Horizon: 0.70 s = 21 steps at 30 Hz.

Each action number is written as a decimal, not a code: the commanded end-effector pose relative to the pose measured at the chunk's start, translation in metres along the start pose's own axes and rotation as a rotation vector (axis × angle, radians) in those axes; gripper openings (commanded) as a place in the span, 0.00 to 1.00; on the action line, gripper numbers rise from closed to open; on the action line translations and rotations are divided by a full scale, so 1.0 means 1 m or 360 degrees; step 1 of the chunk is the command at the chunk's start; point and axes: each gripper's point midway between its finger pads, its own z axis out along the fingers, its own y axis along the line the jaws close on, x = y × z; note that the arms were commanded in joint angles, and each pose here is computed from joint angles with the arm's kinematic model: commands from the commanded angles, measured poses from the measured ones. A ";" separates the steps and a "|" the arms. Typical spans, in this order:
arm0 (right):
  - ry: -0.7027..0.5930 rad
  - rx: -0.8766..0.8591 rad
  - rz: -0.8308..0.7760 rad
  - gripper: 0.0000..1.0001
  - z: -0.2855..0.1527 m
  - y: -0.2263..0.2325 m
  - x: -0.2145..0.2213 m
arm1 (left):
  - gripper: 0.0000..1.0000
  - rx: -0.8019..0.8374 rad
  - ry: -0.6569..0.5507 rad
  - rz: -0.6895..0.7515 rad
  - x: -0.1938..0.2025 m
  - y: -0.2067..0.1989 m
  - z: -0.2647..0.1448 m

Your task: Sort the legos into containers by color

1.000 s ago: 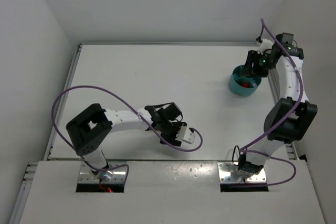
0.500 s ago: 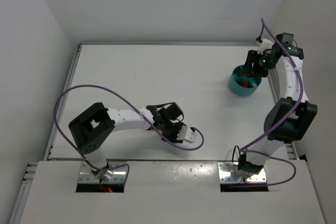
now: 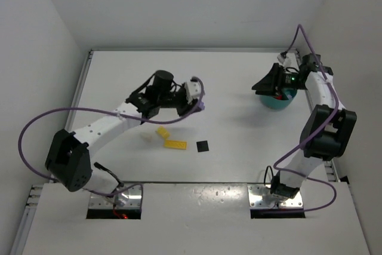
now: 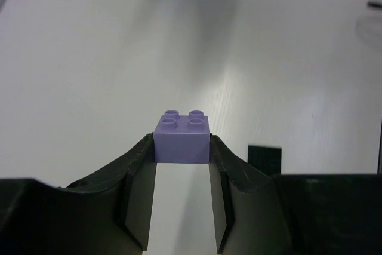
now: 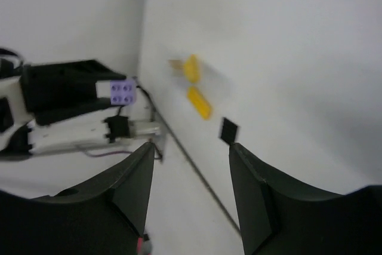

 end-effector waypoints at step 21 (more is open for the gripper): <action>0.0575 -0.0930 0.0213 0.56 0.079 0.106 0.046 | 0.25 0.0095 -0.0592 -0.0400 -0.109 0.036 0.014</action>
